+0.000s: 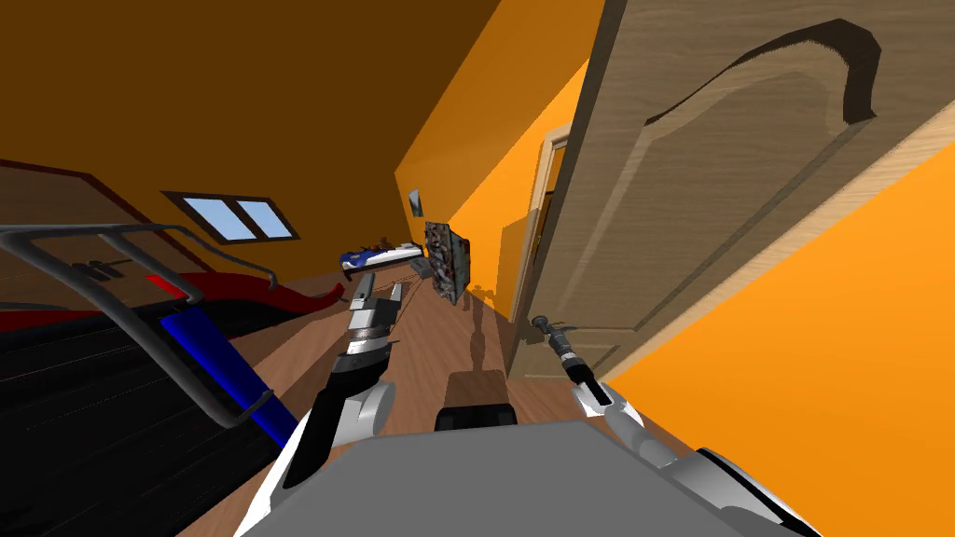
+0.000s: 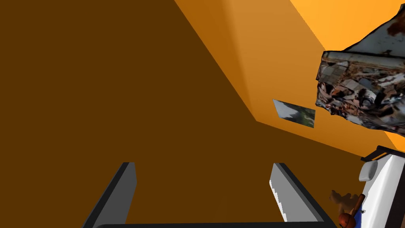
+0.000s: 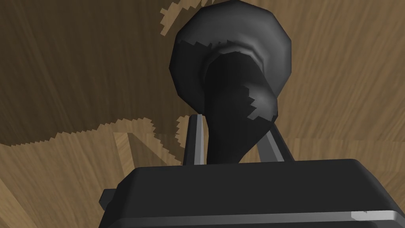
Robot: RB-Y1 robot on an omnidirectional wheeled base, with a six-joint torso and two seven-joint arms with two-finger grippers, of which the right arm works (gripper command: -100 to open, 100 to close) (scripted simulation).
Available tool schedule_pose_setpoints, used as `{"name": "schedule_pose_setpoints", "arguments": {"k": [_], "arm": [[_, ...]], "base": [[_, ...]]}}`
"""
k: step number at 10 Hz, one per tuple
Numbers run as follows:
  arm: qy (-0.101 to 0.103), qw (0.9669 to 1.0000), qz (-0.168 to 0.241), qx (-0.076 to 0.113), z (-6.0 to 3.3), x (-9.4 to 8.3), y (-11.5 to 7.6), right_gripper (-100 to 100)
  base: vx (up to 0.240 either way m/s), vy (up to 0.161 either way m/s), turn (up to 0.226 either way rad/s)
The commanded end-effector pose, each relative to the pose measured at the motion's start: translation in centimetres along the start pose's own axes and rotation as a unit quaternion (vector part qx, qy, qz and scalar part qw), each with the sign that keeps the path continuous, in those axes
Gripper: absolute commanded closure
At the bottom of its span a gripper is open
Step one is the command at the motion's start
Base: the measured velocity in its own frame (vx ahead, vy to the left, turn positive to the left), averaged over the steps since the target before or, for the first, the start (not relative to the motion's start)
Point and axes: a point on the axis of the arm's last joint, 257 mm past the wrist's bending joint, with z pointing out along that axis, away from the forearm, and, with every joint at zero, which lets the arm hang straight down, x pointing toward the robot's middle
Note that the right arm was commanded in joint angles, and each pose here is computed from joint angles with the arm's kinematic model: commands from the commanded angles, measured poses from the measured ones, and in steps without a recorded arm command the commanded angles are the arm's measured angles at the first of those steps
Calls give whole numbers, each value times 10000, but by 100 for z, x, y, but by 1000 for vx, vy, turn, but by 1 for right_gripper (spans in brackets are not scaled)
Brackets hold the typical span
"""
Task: Pull the door open
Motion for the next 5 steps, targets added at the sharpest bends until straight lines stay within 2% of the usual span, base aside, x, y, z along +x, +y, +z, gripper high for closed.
{"name": "schedule_pose_setpoints", "arguments": {"k": [1,3,4,5], "arm": [[93,10000,-10,-15,-37,4,10,100],[133,9999,12,6,-47,49,-16,100],[266,9996,10,-12,-163,39,-27,100],[301,9995,6,-21,-194,30,-25,100]], "base": [[-180,-68,60],[-111,-51,37],[-161,-32,116],[-211,-71,131]]}}
